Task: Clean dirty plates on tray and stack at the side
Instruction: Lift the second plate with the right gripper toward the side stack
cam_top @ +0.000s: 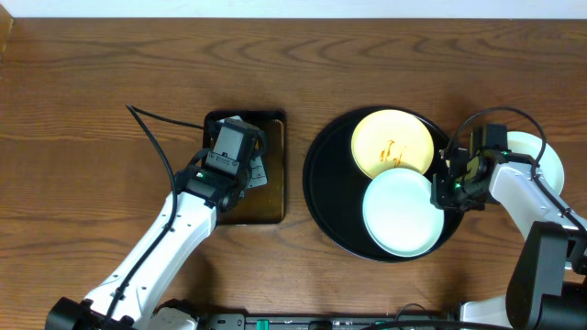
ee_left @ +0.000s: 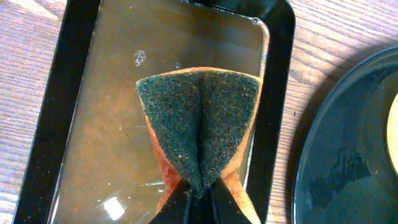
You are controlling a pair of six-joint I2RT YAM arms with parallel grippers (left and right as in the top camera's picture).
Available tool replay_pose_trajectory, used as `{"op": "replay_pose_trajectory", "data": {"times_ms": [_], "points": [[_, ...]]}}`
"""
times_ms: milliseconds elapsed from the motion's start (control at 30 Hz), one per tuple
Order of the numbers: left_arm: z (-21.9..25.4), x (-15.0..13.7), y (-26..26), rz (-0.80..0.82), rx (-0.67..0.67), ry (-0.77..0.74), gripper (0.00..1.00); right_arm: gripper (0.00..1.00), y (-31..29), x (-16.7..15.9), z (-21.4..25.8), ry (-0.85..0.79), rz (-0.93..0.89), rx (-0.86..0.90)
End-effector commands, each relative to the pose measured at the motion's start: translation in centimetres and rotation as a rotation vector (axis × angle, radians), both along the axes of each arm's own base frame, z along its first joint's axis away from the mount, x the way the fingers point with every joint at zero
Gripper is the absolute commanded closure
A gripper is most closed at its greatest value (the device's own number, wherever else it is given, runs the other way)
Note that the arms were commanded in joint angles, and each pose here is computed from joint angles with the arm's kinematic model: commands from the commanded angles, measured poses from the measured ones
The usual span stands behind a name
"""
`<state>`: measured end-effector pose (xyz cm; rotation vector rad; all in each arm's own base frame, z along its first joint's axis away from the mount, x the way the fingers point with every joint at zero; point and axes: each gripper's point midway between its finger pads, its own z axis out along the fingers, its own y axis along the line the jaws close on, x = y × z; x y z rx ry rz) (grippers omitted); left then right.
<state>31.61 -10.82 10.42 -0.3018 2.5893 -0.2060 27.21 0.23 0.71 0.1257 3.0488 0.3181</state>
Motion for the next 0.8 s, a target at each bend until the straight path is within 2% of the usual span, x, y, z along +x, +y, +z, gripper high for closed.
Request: {"op": "replay_pose_trajectory", "data": {"times_ms": [0,367,433,533,767], "points": [[0.2,0.1,0.4,0.001,0.019,-0.009,0.92,0.86,0.9,-0.4,0.0,0.025,-0.014,0.074],[0.2,0.1,0.4,0.001,0.019,-0.009,0.92,0.86,2.8,-2.6,0.6,0.114,-0.018,0.181],[0.2,0.1,0.4,0.001,0.019,-0.009,0.92,0.87,2.9,-2.6,0.6,0.114,-0.018,0.186],[0.2,0.1,0.4,0.001,0.019,-0.009,0.92,0.98,2.9,-2.6,0.6,0.115,-0.018,0.187],[0.2,0.1,0.4,0.001,0.019,-0.009,0.92,0.99,3.1,-2.6,0.7,0.113,-0.015,0.197]]}}
